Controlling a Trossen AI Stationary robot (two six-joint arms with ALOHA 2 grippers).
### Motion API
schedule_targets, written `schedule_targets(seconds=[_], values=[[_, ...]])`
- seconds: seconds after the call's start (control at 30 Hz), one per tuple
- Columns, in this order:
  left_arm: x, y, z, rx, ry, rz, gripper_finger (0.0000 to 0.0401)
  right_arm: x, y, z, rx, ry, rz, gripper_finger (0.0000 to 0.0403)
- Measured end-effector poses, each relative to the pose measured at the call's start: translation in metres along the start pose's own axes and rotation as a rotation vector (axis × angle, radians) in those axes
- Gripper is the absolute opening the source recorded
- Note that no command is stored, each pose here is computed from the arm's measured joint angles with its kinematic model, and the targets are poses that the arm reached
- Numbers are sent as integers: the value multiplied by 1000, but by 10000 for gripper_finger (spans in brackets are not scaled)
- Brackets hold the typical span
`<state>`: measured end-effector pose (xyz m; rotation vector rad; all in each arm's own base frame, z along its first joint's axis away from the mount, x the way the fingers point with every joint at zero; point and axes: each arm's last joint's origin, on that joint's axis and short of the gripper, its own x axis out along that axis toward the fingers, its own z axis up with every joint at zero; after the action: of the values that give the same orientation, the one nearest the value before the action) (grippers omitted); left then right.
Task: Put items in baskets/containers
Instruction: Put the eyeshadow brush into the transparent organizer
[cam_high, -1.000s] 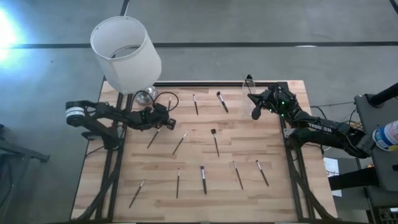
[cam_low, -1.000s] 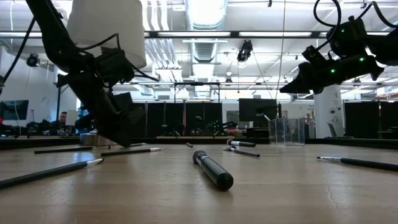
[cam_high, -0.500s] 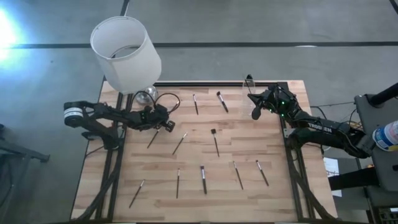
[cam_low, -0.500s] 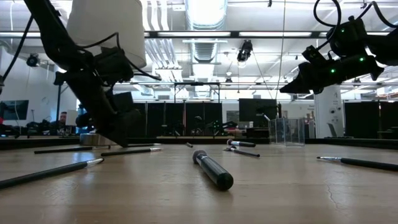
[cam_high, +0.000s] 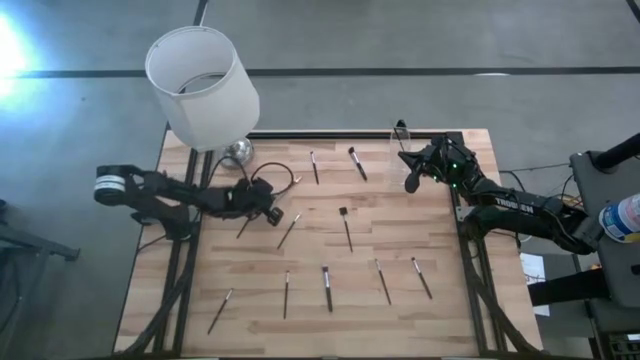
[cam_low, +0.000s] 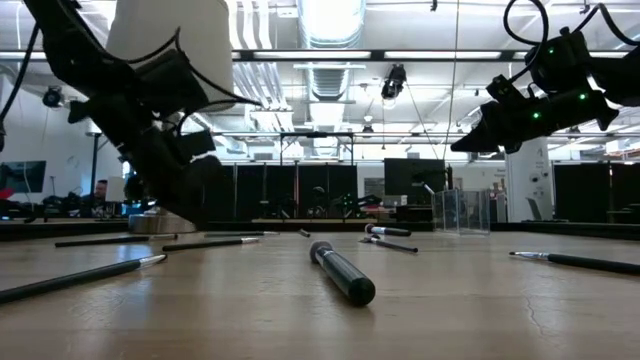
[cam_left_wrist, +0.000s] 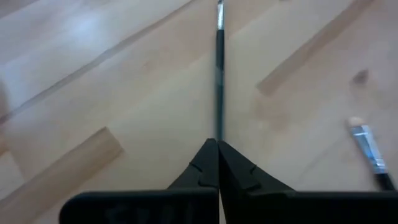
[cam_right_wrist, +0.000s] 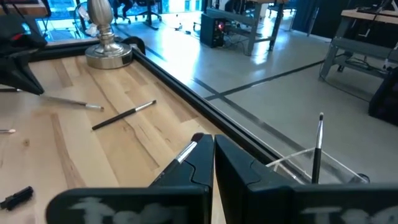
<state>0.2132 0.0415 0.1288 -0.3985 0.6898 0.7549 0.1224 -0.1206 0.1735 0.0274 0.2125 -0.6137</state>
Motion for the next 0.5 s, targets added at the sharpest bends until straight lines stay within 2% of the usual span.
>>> schedule_targets(seconds=[0.2,0.33,0.5], values=[[-9,-13,-4,4,-38,-35,2,0,0,-1,16,2,0,8],[-10,-21,-6,-44,-39,-99,2,0,0,-1,16,2,0,8],[-10,-33,2,-43,-62,-173,3,0,0,0,25,0,2,8]])
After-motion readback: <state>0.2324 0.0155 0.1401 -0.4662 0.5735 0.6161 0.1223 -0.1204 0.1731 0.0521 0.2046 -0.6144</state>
